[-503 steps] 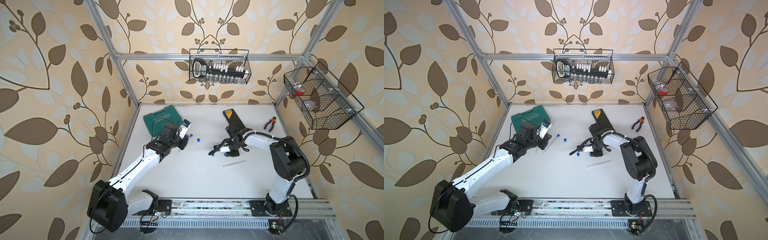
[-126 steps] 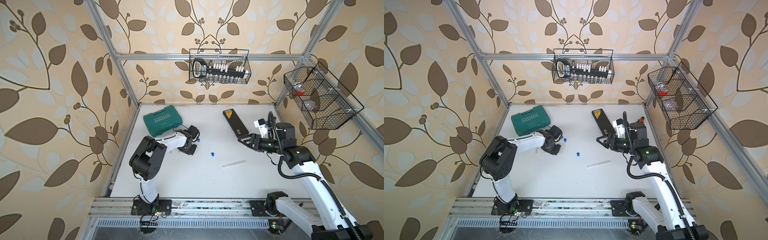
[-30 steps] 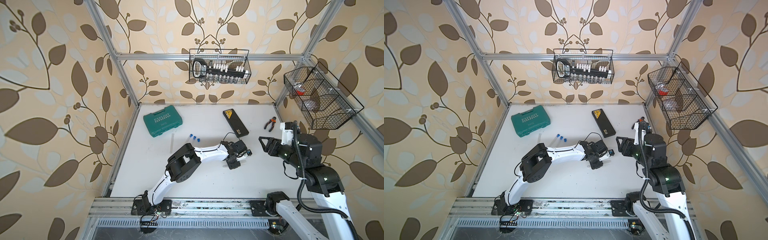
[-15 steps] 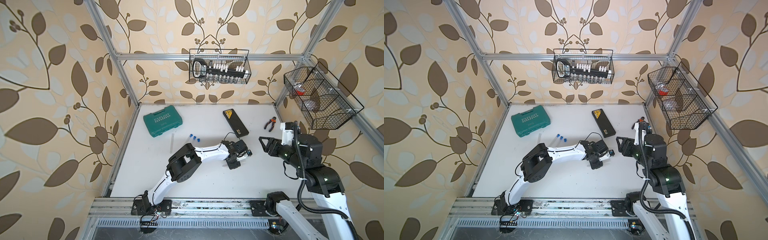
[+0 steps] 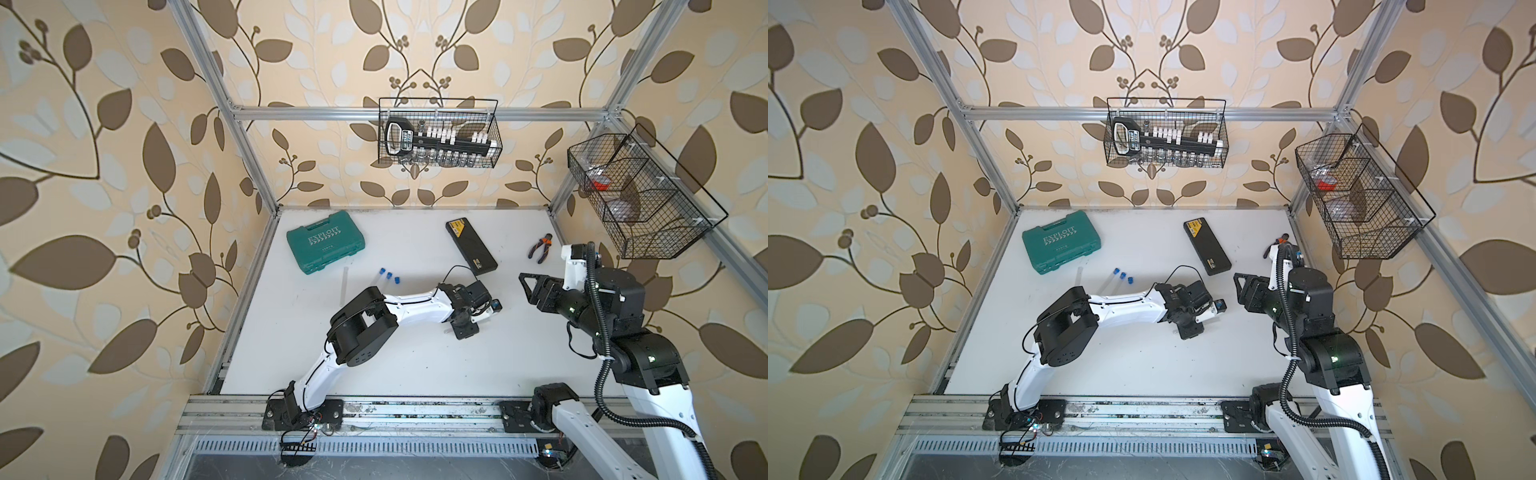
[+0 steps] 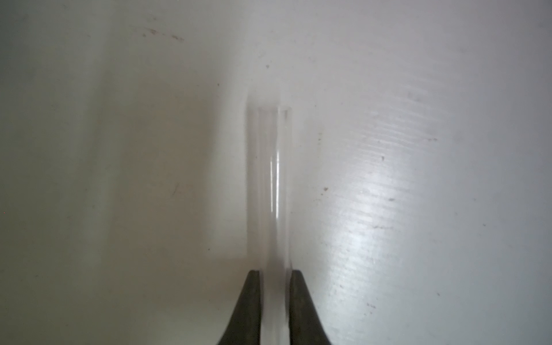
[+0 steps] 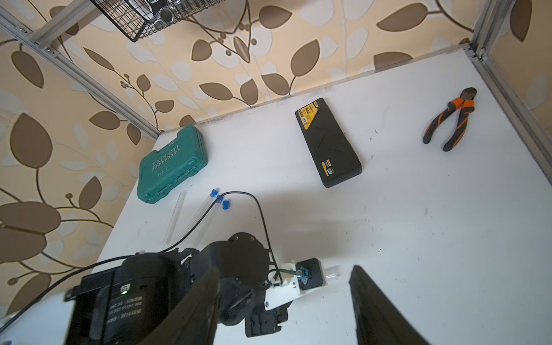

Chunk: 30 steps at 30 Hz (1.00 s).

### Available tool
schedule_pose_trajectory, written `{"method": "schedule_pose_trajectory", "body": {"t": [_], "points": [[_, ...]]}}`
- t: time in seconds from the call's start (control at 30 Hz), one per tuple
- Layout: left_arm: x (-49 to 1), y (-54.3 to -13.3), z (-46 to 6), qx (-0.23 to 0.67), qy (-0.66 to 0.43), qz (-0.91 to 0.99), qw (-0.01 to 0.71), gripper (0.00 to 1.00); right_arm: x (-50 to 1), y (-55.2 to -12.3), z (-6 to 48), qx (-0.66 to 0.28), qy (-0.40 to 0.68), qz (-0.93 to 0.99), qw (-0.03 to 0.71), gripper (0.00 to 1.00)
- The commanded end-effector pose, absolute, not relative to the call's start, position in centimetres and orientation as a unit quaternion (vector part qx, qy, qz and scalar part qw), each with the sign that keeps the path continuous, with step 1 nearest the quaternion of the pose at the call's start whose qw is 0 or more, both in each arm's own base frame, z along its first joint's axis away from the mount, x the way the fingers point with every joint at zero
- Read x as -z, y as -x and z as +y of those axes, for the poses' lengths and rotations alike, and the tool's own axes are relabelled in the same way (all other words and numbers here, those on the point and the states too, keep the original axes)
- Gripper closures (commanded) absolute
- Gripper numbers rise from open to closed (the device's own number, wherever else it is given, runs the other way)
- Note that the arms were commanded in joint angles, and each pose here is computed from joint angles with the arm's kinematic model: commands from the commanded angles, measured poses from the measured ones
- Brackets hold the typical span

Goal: Insert stoppers into test tubes
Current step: Pick up the test tube at the center of the board.

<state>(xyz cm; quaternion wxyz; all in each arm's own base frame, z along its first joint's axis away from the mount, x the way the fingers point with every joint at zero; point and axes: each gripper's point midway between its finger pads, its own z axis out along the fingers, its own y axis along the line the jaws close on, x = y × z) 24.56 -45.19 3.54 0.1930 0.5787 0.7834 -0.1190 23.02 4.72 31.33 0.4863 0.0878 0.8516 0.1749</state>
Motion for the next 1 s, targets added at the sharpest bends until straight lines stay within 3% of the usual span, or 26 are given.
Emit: {"method": "schedule_pose_trajectory", "body": {"t": [0.0, 0.4, 0.73, 0.97], "points": [[-9.3, -24.9, -45.5, 0.151, -0.566, 0.763, 0.274, 0.86, -30.7, -23.1, 4.6, -0.167, -0.090, 0.858, 0.477, 0.32], [-14.4, -21.6, -40.1, 0.184, -0.575, 0.714, 0.355, 0.86, -27.3, -24.6, 7.5, -0.238, -0.104, 0.884, 0.389, 0.32], [-16.6, -20.7, -36.1, 0.185, -0.571, 0.687, 0.411, 0.85, -23.3, -23.6, 14.2, -0.395, -0.032, 0.891, 0.221, 0.34], [-17.2, -20.6, -36.1, 0.195, -0.568, 0.672, 0.433, 0.85, -20.6, -21.8, 15.8, -0.383, 0.009, 0.912, 0.147, 0.36]]}}
